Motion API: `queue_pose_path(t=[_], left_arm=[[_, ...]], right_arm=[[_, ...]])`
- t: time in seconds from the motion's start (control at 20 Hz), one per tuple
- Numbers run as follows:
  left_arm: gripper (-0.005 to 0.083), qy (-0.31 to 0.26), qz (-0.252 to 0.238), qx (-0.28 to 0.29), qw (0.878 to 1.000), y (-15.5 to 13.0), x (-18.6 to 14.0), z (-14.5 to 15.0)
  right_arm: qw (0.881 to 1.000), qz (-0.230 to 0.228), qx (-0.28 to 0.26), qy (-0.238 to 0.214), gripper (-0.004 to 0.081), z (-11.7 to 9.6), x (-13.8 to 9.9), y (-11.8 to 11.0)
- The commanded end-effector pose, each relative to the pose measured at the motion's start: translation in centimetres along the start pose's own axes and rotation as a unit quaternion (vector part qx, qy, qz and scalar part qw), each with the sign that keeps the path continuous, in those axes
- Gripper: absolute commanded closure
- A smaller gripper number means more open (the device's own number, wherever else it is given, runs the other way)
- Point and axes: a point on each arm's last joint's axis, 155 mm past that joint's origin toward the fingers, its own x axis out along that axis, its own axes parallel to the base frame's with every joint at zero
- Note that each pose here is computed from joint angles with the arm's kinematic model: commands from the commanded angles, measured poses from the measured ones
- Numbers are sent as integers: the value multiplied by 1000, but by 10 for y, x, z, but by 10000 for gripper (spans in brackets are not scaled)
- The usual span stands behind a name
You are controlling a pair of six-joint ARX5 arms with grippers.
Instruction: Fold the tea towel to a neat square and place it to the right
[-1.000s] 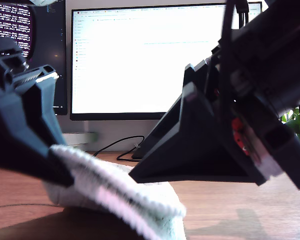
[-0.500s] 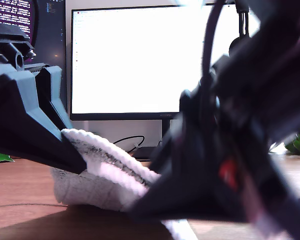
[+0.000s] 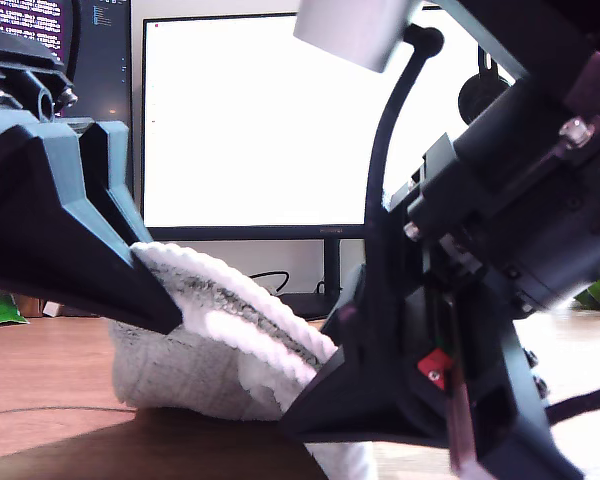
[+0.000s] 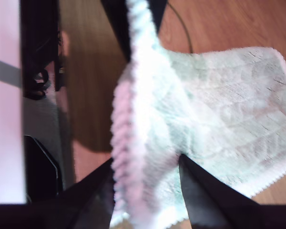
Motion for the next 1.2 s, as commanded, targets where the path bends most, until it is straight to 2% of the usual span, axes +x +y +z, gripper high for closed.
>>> queue_pose_path(t=[0.0,0.2,0.45,0.65,0.9,1.1,1.15], left_arm=[[797,-7,4,-1,1000,3,-2,6],[797,10,-7,-5,1000,-2,0,-2],[797,10,-7,-6,1000,-2,0,-2],[797,11,-8,-6,1000,-2,0,-3],[797,11,-8,-6,1000,-2,0,-3],[796,11,-7,-6,1000,-2,0,-3],[767,14,-3,-5,1000,-1,0,-3]], right_arm=[[1000,7,-9,-11,446,10,0,8],[1000,-6,-22,-15,500,18,-2,10],[1000,-19,-22,-8,573,16,-2,5],[1000,-18,-25,5,656,10,-2,6],[999,-23,-22,-8,783,23,-3,2],[999,-23,-22,-8,783,24,-3,1],[1000,-21,-23,-3,783,22,-3,2]])
